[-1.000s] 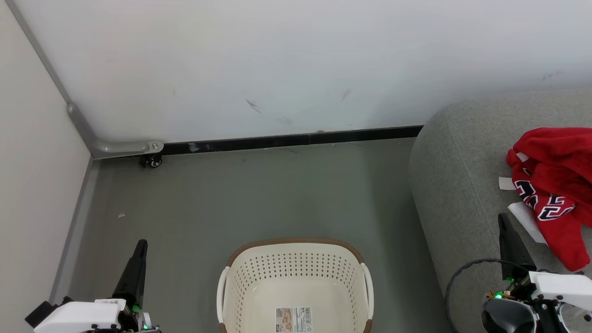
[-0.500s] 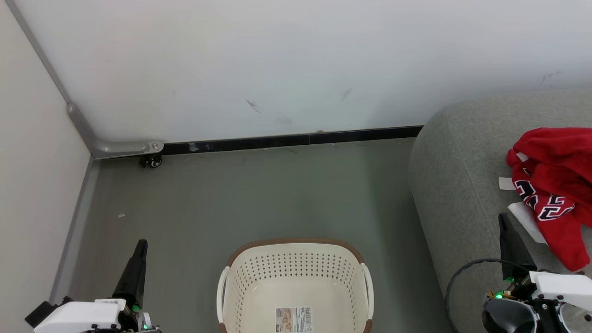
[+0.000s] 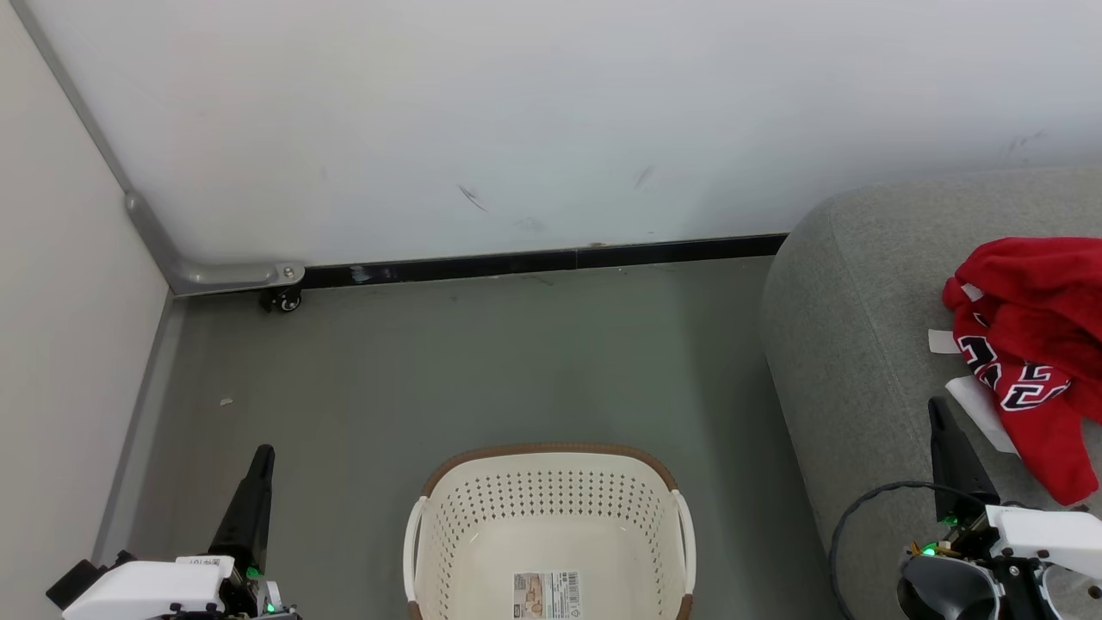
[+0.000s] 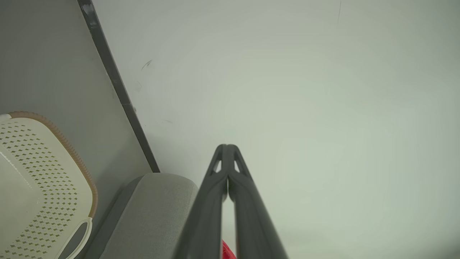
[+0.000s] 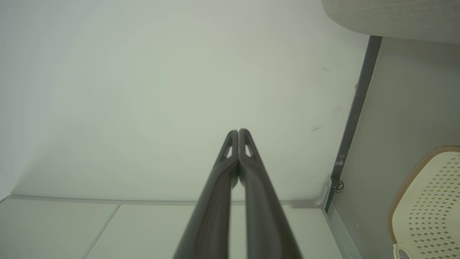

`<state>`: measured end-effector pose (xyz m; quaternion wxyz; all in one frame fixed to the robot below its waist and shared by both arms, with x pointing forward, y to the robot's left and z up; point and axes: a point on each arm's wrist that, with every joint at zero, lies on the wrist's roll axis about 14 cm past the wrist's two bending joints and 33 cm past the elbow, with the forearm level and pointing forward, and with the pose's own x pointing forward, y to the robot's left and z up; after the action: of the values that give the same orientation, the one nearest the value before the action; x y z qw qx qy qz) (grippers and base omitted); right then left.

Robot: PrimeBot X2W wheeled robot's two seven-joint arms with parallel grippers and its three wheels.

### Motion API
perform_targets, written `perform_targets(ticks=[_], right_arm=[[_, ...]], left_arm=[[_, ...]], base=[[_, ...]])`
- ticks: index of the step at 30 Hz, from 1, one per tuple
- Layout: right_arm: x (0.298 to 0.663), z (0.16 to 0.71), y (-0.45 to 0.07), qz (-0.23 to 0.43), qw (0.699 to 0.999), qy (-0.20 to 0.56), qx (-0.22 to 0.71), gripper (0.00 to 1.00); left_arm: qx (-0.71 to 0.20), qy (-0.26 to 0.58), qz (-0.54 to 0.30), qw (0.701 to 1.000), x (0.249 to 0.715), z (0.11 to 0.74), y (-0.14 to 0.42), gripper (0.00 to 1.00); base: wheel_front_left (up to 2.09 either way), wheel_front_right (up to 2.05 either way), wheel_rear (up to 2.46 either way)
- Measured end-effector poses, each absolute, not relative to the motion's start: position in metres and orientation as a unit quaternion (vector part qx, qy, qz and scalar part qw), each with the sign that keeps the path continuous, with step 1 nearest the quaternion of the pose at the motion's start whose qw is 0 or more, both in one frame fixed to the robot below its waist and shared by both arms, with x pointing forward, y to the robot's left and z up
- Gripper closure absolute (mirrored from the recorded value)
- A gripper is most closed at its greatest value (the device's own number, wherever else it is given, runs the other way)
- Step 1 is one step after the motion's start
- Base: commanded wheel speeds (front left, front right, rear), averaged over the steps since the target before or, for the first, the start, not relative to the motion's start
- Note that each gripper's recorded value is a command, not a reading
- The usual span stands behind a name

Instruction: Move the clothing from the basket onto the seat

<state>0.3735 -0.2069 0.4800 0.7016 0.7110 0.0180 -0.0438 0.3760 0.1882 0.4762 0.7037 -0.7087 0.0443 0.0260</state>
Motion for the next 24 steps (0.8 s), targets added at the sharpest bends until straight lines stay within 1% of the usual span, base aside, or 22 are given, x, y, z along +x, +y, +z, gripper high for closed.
perform_targets(ticks=[24], right_arm=[[0.3735, 0.4798, -0.2071, -0.045, 0.701, 0.017, 0.712, 1.0]], left_arm=[[-0.709, 0.044, 0.025, 0.704, 0.3761, 0.4768, 0.1882, 1.0]], base=[[0.0, 0.0, 0.0]])
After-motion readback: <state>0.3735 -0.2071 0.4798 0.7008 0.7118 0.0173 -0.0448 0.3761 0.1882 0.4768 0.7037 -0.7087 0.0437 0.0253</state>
